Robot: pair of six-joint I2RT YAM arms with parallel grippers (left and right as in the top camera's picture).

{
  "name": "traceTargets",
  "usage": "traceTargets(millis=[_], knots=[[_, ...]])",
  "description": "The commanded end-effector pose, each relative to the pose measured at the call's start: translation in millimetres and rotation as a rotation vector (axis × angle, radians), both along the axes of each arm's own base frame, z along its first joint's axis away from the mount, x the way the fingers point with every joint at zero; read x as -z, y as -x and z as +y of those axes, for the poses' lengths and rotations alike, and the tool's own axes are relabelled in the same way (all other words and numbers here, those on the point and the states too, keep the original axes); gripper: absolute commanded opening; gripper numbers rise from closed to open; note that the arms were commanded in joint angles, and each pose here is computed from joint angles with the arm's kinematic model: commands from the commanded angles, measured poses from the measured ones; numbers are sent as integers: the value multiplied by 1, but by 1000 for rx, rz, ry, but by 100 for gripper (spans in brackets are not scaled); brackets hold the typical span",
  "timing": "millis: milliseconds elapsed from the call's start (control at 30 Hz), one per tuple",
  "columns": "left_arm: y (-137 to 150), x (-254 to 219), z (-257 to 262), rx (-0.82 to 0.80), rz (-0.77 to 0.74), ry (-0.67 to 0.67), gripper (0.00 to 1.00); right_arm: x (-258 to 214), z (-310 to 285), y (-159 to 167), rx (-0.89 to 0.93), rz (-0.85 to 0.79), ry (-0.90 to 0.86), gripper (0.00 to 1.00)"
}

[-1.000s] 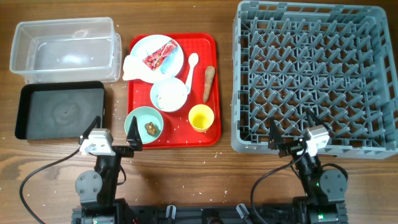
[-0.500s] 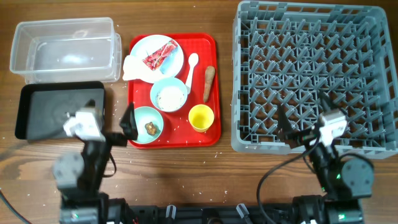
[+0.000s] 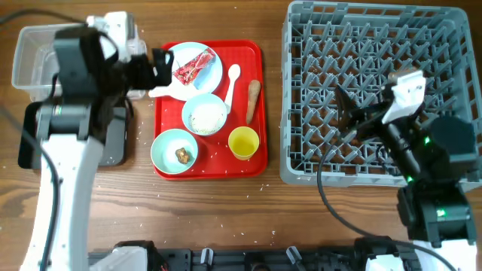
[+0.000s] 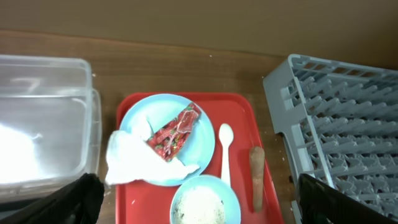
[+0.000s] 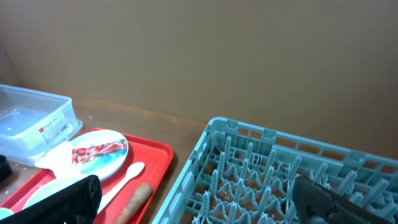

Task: Sort waste into correct bins and load items into the dishwasher rack
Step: 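Reach the left gripper to the white plate and grasp the red wrapper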

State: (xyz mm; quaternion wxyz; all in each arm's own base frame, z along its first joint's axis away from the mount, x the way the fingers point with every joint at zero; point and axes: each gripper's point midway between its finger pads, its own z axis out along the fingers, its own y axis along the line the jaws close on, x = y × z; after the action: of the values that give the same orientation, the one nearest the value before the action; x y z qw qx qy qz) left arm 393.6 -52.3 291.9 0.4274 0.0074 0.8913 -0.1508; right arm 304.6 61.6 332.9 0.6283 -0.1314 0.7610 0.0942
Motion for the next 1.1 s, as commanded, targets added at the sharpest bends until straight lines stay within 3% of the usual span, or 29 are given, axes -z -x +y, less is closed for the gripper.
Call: traceTargets(millis=[0,567,800,1067], knots=[[-17,1,-20,58,6,5,100,8,6,-4,-37,59,-1,100],[-21,12,-41,133,36,57,100,41,10,1,-58,204,-4,100],[-38,-5,-47,58,-43,64,100,42,10,1,-58,205,-4,100],[-64,6,-65,40,-26,-3,100,43,9,2,-58,212,-4,100]])
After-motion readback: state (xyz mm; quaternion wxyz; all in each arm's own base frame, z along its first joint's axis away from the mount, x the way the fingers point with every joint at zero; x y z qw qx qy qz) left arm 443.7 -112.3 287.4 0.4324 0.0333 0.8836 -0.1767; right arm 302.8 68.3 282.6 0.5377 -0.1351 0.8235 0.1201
